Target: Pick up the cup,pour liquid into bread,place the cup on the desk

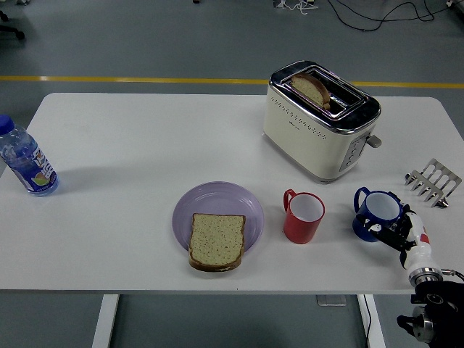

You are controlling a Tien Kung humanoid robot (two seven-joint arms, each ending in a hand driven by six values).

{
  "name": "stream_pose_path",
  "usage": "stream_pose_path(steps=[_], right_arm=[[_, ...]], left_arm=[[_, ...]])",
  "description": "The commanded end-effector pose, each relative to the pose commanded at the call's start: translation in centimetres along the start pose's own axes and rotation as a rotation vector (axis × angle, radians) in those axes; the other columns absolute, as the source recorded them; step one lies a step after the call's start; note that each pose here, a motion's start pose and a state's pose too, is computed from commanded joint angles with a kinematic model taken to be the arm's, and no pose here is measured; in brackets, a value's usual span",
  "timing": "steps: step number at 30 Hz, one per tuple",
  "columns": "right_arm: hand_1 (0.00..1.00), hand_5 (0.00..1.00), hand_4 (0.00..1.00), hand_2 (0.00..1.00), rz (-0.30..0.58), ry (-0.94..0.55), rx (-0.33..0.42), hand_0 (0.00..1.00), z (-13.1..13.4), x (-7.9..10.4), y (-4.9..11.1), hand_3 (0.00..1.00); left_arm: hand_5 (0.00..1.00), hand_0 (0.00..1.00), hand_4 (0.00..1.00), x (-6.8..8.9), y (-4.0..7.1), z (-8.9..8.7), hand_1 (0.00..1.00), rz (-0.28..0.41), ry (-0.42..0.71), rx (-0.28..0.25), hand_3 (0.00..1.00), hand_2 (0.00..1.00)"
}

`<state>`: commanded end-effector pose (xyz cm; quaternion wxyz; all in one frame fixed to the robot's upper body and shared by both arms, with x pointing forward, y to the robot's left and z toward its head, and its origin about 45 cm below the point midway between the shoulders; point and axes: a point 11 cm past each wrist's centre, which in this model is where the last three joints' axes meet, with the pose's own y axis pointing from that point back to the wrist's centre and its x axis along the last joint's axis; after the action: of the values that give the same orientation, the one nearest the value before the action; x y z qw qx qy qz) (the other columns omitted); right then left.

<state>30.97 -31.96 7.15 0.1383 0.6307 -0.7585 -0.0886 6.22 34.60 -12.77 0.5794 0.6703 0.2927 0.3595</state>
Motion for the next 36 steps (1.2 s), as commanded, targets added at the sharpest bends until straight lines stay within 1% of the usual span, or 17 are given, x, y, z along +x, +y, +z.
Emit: stream_pose_path(steps=[1,2,6,7,8,13,14,19,20,25,26,31,32,36], right_arm=[[0.723,0.142,0.998,0.832,-0.001,-0.001,-0.002,0.784,0.0,0.0,0.0,0.876],[0.663,0.145,0.993,0.775,-0.001,-0.002,-0.003,0.699,0.1,0.0,0.0,0.861],[0.663,0.145,0.993,0.775,-0.003,0.0,-0.005,0.699,0.1,0.0,-0.1,0.861],[0.663,0.145,0.993,0.775,0.0,0.002,-0.002,0.699,0.1,0.0,-0.1,0.861],[0.649,0.143,0.991,0.751,0.005,0.002,0.003,0.677,0.1,0.0,-0.1,0.838],[0.649,0.143,0.991,0.751,0.041,-0.015,0.034,0.677,-0.4,0.4,-0.1,0.838],[0.533,0.132,0.976,0.625,0.047,-0.019,0.039,0.523,-0.5,0.5,-0.1,0.69],[0.533,0.132,0.976,0.625,0.059,-0.027,0.051,0.523,-0.7,0.6,-0.1,0.69],[0.483,0.121,0.962,0.582,0.06,-0.028,0.051,0.464,-0.7,0.6,-0.1,0.628],[0.483,0.121,0.962,0.582,0.072,-0.028,0.068,0.464,-1.1,0.9,-0.1,0.628],[0.427,0.114,0.94,0.539,0.075,-0.026,0.075,0.401,-1.3,1.0,0.0,0.593],[0.427,0.114,0.94,0.539,0.084,-0.02,0.104,0.401,-2.0,1.1,0.0,0.593],[0.349,0.103,0.923,0.526,0.086,-0.017,0.113,0.317,-2.2,1.2,0.0,0.564],[0.349,0.103,0.923,0.526,0.082,0.0,0.144,0.317,-3.2,1.1,0.1,0.564]], left_arm=[[0.998,0.67,0.398,0.0,0.0,0.0,0.739,0.0,0.0,-0.001,0.635,0.74],[0.998,0.67,0.398,0.0,0.0,0.0,0.739,0.0,0.0,-0.001,0.634,0.74],[0.998,0.67,0.398,0.1,0.0,0.1,0.739,0.001,0.001,-0.002,0.634,0.74],[0.998,0.67,0.398,0.0,0.0,0.1,0.739,0.001,0.0,-0.002,0.634,0.74],[0.998,0.67,0.398,0.0,0.0,0.1,0.739,0.001,0.0,-0.002,0.635,0.74],[0.998,0.67,0.398,0.0,0.0,0.0,0.739,0.001,0.001,0.0,0.635,0.74],[0.998,0.67,0.398,0.0,0.0,0.0,0.739,0.001,0.002,0.0,0.635,0.739],[0.998,0.67,0.398,0.1,0.0,0.0,0.739,0.002,0.001,0.001,0.635,0.739],[0.998,0.67,0.398,0.1,0.0,0.0,0.739,0.002,0.001,0.001,0.635,0.74],[0.998,0.67,0.398,0.1,0.0,0.0,0.739,0.002,0.002,0.001,0.635,0.74],[0.998,0.669,0.398,0.1,0.0,0.0,0.739,0.002,0.002,0.001,0.635,0.74],[0.998,0.669,0.398,0.0,0.0,0.0,0.739,0.002,0.001,0.001,0.635,0.74],[0.998,0.67,0.398,0.1,0.0,0.0,0.739,0.002,0.001,0.001,0.635,0.74],[0.998,0.67,0.398,0.1,0.0,0.0,0.739,0.003,-0.001,0.001,0.635,0.74]])
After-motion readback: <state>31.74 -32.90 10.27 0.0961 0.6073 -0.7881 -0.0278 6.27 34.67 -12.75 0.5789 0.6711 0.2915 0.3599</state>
